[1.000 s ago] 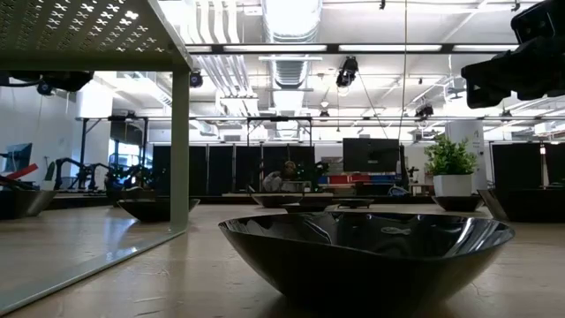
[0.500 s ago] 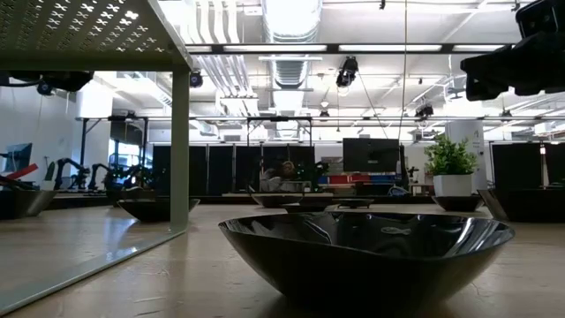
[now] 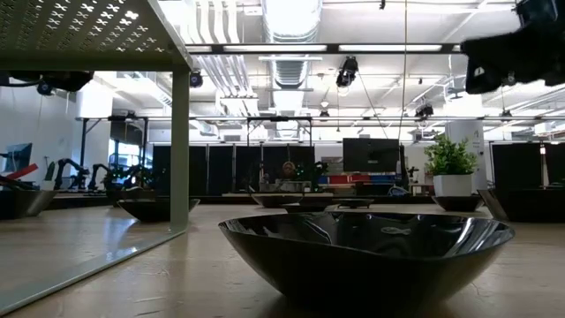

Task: Pick & Place Mini shaped plates
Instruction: Put the black distorted square plate on the shelf

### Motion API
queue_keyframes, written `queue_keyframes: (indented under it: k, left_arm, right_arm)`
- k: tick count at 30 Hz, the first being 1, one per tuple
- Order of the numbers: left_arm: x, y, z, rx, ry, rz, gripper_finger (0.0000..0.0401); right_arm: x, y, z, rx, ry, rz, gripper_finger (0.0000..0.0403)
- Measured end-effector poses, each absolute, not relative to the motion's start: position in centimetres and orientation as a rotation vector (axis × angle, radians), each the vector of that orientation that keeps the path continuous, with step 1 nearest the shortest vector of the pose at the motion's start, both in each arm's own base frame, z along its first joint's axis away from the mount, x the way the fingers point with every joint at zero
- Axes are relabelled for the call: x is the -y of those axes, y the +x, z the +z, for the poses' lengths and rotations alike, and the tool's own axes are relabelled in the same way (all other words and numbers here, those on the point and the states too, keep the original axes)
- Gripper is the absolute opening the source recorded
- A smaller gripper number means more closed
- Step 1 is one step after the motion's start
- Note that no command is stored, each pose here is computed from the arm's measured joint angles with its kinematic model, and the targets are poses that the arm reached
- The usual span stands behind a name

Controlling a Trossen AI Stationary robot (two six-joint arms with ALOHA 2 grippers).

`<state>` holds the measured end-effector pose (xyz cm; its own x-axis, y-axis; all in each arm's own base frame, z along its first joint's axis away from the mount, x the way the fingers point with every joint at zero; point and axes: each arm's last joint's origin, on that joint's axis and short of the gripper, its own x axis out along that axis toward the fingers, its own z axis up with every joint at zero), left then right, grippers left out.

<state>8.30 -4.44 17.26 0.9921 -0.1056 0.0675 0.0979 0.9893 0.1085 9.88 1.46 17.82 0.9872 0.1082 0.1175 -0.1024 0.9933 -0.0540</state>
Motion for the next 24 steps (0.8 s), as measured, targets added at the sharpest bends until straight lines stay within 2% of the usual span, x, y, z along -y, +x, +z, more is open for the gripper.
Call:
queue_keyframes:
  k: [8,12,19,24]
  left_arm:
    - [4.4,8.3,17.3,0.073,0.105,-0.102,0.0]
    - [4.4,8.3,17.3,0.073,0.105,-0.102,0.0]
    - [4.4,8.3,17.3,0.073,0.106,-0.102,0.0]
    - [4.4,8.3,17.3,0.073,0.105,-0.102,0.0]
  right_arm:
    - [-1.4,9.2,20.3,0.389,-0.062,0.088,0.0008]
    - [-1.3,8.9,21.7,0.435,-0.086,0.078,0.0008]
    - [-0.8,7.2,26.9,0.397,-0.092,0.012,0.0008]
    - [-0.6,6.4,30.0,0.179,-0.018,0.0,0.0008]
